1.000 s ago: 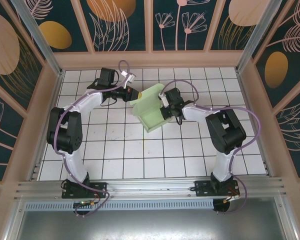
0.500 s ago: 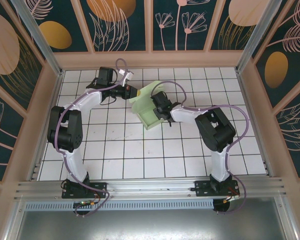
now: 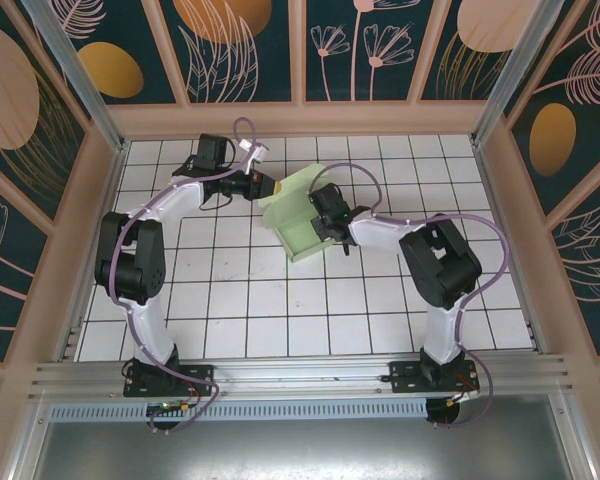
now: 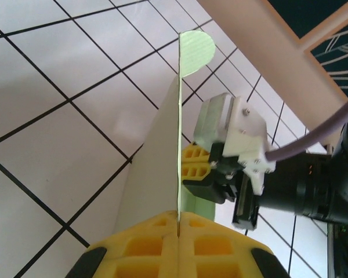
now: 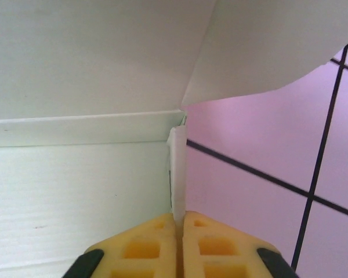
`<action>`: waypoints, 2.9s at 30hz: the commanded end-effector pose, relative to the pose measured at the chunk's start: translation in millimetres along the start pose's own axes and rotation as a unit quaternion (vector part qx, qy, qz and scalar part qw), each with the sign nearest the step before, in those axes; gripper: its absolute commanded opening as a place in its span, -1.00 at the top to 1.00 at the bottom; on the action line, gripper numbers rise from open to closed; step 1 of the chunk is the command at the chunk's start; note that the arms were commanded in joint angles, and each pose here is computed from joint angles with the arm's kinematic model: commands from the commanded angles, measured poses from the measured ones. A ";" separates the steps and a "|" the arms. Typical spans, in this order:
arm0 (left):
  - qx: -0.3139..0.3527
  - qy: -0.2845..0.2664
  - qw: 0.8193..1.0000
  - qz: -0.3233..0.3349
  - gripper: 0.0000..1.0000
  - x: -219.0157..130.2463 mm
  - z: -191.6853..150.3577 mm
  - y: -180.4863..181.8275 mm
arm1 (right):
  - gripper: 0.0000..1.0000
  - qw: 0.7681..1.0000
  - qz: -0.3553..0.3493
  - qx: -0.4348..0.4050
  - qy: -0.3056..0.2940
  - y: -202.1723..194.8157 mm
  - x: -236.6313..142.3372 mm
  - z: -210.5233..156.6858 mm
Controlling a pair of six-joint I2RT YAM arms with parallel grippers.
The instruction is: Fold the paper box
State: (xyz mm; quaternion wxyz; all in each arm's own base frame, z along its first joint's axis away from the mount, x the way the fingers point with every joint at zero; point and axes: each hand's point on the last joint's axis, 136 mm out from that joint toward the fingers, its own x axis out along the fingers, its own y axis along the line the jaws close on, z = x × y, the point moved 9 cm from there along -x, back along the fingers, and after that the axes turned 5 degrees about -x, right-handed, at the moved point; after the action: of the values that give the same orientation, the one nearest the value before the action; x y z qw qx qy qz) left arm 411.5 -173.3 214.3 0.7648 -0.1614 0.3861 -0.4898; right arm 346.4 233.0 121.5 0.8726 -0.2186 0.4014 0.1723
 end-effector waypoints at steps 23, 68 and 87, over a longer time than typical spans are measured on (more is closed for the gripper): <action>0.073 0.071 0.995 -0.009 1.00 1.9 -16.9 -10.0 | -0.01 0.966 0.197 0.145 -0.077 -42.2 -70.4 -24.0; 0.107 0.064 0.992 -0.010 0.95 -1.9 -23.3 -21.4 | 0.37 0.915 0.316 0.248 -0.035 -41.2 -43.7 -62.5; 0.108 0.066 0.992 -0.011 0.95 -1.2 -24.0 -22.6 | 0.65 0.912 0.329 0.246 0.011 -31.7 -25.3 -84.0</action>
State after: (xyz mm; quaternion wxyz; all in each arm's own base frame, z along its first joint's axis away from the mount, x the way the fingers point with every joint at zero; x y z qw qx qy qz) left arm 385.6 -178.9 204.8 0.7441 -0.0627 0.3912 -0.5379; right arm 297.1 162.5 109.5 0.7937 0.1495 0.4795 0.3431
